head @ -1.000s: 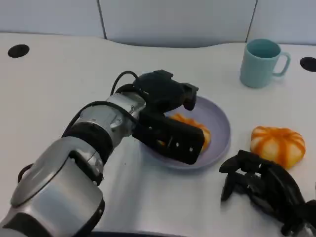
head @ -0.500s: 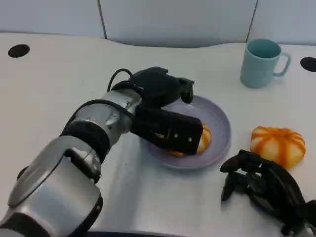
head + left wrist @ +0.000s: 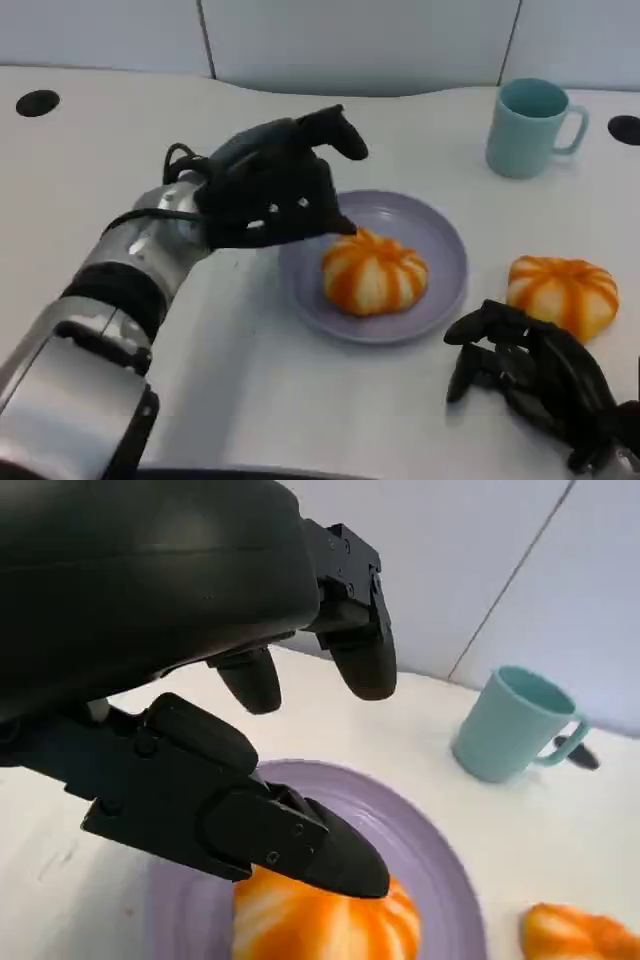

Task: Grasp the bread from the table and place it into the plate.

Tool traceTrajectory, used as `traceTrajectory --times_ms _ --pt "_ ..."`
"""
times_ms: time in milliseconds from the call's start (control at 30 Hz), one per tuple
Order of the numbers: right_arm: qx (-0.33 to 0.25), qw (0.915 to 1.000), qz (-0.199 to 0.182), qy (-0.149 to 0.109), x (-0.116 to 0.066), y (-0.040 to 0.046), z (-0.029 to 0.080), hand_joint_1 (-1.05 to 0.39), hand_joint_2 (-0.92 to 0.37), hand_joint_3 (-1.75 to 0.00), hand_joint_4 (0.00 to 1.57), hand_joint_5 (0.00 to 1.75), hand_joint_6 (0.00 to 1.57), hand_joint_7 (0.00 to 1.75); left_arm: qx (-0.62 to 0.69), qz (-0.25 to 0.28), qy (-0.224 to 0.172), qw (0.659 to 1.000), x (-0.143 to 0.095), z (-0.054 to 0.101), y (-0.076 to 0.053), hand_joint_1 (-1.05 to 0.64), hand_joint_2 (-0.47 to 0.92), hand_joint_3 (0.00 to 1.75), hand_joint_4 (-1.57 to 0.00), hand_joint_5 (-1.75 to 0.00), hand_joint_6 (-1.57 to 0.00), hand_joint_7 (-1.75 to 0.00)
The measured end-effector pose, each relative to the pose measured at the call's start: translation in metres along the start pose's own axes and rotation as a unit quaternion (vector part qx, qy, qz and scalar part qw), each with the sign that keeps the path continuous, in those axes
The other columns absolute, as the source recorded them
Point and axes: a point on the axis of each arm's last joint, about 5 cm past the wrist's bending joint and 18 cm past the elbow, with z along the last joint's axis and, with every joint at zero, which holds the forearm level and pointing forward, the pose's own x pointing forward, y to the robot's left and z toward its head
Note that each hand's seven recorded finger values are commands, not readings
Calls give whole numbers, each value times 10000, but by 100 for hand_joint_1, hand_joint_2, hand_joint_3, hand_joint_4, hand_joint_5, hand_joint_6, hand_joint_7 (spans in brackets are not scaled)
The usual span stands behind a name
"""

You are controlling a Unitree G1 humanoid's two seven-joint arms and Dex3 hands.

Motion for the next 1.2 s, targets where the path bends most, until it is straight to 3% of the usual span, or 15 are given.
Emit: traceTrajectory --times_ms 467,633,1000,1200 --pt "-48 10000 59 -43 -18 -24 -17 -55 -92 -9 63 158 74 101 -2193 489 -709 9719 -502 -407 -47 -71 92 8 -1 -145 -15 -84" --pt "-54 10000 67 -50 -13 -23 -20 -56 -92 -10 63 156 74 100 -2732 874 -900 9537 -693 -505 -156 -66 92 15 -14 -137 -25 -69" --pt "-113 9999 -12 64 7 -28 6 -56 -92 -10 62 155 73 103 -3904 1441 -1063 9031 -1111 -647 -474 -68 92 17 -23 -136 -26 -81" --pt "-120 9999 9 48 10 -32 5 -56 -92 -11 63 157 71 103 -4117 1669 -1098 8891 -1265 -673 -544 -69 92 17 -32 -134 -30 -82"
